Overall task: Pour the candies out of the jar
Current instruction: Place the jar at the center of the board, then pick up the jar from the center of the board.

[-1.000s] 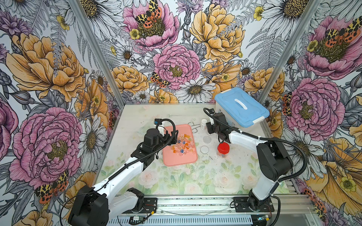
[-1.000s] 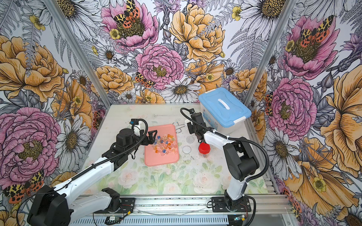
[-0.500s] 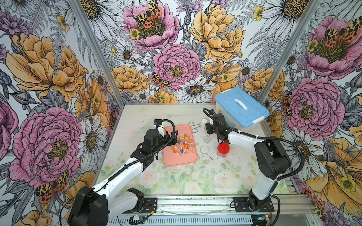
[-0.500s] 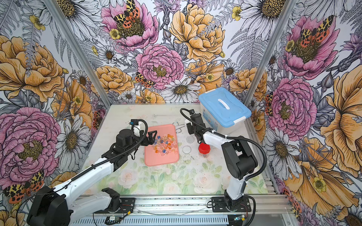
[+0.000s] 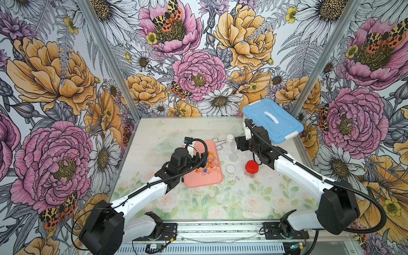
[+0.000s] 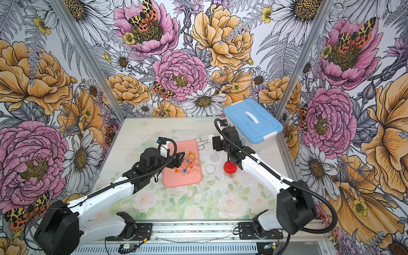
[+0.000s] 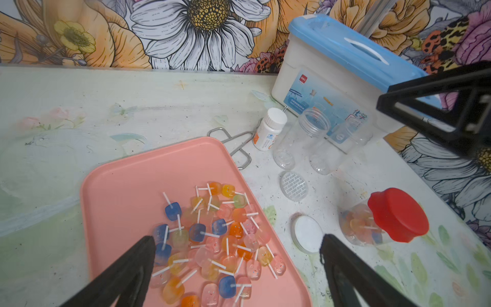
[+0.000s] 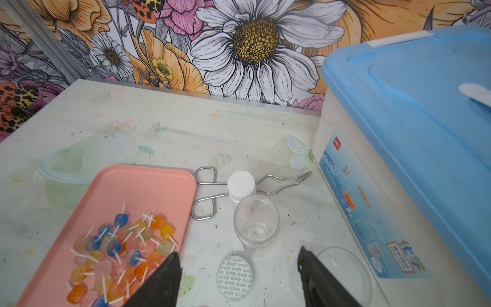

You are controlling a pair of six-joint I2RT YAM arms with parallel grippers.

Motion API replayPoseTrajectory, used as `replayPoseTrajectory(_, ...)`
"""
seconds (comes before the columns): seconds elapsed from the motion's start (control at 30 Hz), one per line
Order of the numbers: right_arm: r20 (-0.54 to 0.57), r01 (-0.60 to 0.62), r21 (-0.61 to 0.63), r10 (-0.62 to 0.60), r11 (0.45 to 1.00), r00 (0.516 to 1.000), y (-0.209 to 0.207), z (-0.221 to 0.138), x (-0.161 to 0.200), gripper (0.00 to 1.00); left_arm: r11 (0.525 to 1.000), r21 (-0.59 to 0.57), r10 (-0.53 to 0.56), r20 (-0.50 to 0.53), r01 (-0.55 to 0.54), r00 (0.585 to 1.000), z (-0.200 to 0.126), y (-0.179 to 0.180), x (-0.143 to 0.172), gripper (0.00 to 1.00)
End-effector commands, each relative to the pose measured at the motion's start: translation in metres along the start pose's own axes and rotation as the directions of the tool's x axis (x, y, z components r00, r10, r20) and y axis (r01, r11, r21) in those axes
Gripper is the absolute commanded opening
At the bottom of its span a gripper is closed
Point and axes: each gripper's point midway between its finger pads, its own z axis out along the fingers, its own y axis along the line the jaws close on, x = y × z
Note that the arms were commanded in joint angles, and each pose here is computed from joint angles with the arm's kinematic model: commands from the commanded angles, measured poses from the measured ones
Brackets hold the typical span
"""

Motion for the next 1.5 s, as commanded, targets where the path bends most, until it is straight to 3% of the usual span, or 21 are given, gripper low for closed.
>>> replayPoseTrajectory(0.0,-0.146,-0.085,0.029,0.088,0.996,0.985,-0.007,-0.022,0.047,0.73,0.997,-0.004,0.077,0.038,-0.076,0.996,0.009,-0.017,-0.017,0.99)
replayPoseTrajectory(0.3,-0.297,-0.128,0.140,0.165,0.982,0.941,-0.029,-0.060,0.112,0.74,0.977,0.064,0.206,-0.031,-0.204,0.978,0.042,-0.063,-0.009,0.99)
replayPoseTrajectory(0.47,-0.354,-0.103,0.173,0.159,0.979,0.922,-0.032,-0.066,0.131,0.76,0.973,0.056,0.227,-0.045,-0.225,0.973,0.049,-0.068,-0.005,0.99)
replayPoseTrajectory(0.97,-0.387,-0.058,0.219,0.142,0.974,0.911,-0.033,-0.042,0.138,0.80,0.978,0.018,0.210,-0.044,-0.209,0.977,0.042,-0.055,-0.003,0.99)
replayPoseTrajectory(1.33,-0.393,-0.058,0.224,0.144,0.973,0.908,-0.033,-0.025,0.146,0.75,0.982,-0.010,0.188,-0.045,-0.188,0.981,0.036,-0.045,-0.003,0.99)
replayPoseTrajectory(1.47,-0.396,-0.058,0.225,0.146,0.973,0.907,-0.033,-0.024,0.147,0.68,0.986,-0.015,0.167,-0.032,-0.168,0.985,0.033,-0.040,-0.005,0.99)
